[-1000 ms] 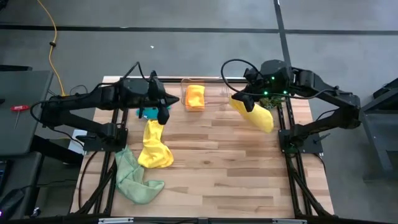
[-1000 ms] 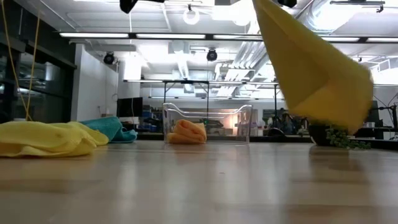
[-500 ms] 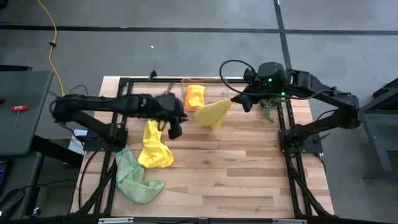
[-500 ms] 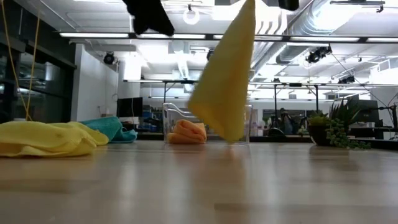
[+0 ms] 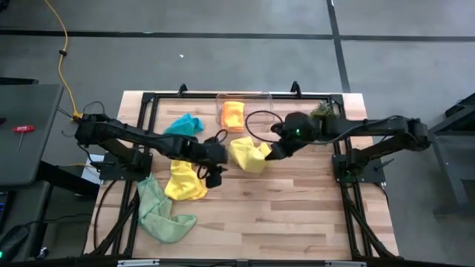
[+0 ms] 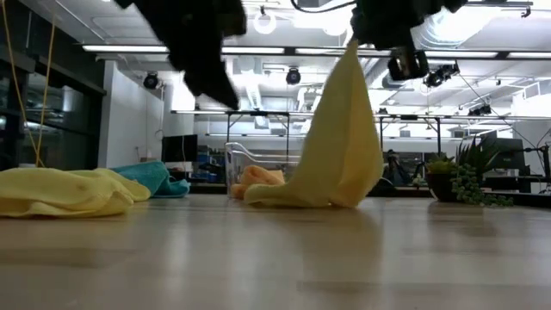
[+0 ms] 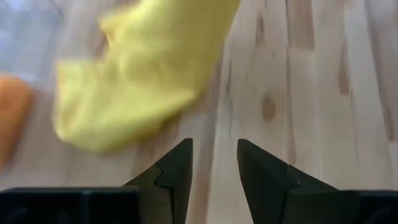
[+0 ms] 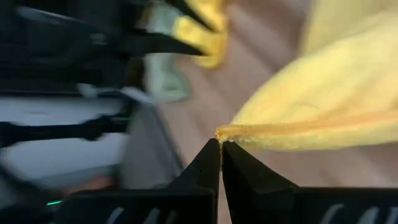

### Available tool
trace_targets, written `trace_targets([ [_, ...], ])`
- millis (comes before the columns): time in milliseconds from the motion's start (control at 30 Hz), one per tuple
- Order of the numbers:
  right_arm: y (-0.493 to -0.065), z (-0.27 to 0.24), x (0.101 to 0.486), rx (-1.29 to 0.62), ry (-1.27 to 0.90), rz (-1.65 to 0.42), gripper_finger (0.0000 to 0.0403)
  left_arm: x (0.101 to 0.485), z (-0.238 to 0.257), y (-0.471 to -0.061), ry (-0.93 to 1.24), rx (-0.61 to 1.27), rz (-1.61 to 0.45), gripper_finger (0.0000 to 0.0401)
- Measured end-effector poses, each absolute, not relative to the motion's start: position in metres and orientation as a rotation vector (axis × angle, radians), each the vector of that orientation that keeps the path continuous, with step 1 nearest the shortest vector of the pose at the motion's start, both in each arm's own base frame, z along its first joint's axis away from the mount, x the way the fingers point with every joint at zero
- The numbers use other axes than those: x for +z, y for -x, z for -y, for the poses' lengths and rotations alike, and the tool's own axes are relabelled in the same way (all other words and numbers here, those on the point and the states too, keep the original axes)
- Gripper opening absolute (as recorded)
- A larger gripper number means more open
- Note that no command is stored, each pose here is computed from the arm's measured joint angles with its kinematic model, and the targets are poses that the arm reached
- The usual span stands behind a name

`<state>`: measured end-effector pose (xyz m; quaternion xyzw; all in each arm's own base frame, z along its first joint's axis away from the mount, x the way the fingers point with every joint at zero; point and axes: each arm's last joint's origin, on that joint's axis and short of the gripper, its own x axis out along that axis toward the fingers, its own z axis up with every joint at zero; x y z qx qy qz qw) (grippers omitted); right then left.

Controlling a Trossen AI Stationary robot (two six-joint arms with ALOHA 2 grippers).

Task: Fold microfiber towels
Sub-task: Fold the right yellow microfiber towel

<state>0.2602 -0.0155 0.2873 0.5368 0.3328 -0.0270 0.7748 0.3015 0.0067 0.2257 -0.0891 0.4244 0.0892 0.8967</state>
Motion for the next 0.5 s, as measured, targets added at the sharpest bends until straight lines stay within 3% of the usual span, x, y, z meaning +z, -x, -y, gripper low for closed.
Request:
trace_targets([
  [167,-0.269,0.004,0.293,0.134,-1.294,-0.633,0.0000,0.206,0.003,-0.291,0.217,0.145,-0.955,0.0117],
  [333,-0.275,-0.001,0.334,0.284,-1.237,-0.619,0.0000,0.209,0.011,-0.288,0.199,0.115,-0.954,0.0117],
  [500,-0.296,0.013,0.353,0.201,-1.107,-0.582,0.0000,0.221,0.012,-0.282,0.147,0.108,-0.916,0.0117],
])
